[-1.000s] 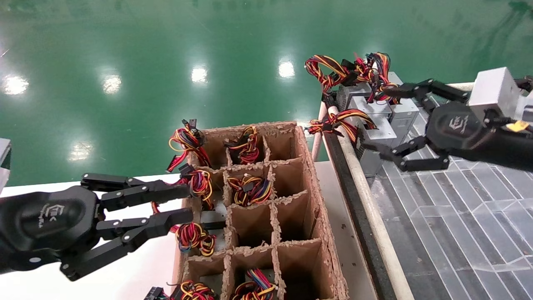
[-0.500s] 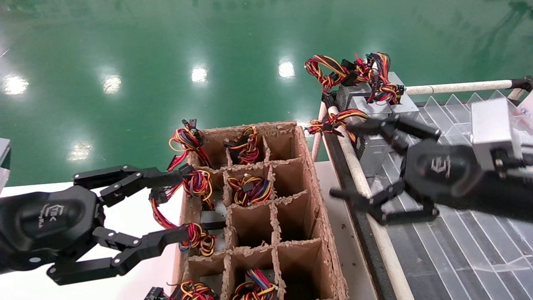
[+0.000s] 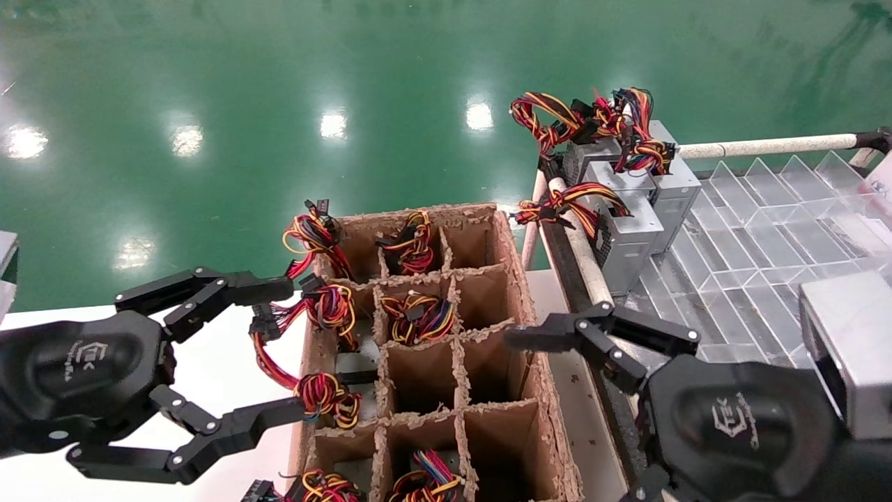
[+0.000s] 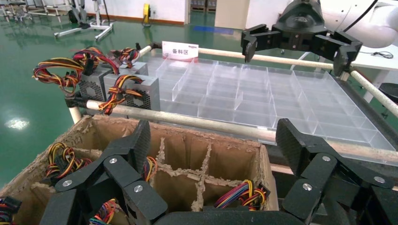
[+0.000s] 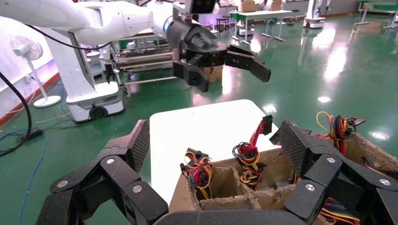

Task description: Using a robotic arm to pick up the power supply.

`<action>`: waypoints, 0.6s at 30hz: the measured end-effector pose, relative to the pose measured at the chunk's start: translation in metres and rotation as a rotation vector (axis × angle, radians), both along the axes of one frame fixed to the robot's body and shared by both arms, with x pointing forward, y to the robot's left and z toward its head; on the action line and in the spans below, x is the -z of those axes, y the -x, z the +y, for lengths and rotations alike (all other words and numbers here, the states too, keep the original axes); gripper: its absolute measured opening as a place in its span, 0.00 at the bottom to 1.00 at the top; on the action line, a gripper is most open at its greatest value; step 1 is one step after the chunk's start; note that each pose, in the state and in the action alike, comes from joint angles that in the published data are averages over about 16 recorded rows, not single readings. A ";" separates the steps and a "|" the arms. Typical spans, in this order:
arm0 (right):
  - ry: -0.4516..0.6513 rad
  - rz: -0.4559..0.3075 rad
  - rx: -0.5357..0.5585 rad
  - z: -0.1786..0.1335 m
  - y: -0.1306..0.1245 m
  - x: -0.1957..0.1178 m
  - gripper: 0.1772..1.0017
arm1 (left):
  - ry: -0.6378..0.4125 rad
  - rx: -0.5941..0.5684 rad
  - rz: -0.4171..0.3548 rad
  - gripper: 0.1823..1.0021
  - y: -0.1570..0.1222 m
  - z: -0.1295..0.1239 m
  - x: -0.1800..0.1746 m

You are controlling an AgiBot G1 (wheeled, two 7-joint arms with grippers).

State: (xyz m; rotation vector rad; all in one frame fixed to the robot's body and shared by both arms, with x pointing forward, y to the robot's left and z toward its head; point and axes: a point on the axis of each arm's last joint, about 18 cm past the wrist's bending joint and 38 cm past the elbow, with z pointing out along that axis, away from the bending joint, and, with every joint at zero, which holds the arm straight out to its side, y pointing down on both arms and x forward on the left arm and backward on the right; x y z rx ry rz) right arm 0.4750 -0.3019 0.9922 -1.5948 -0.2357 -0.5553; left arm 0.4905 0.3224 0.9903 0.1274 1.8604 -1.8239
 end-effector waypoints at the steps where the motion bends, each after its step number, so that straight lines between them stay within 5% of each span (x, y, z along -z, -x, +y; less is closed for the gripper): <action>1: -0.001 0.006 -0.007 0.001 0.002 0.001 1.00 | 0.000 0.000 0.000 0.90 0.000 0.000 0.000; 18: -0.001 0.008 -0.008 0.001 0.002 0.001 1.00 | 0.000 0.000 0.000 1.00 0.000 0.000 0.000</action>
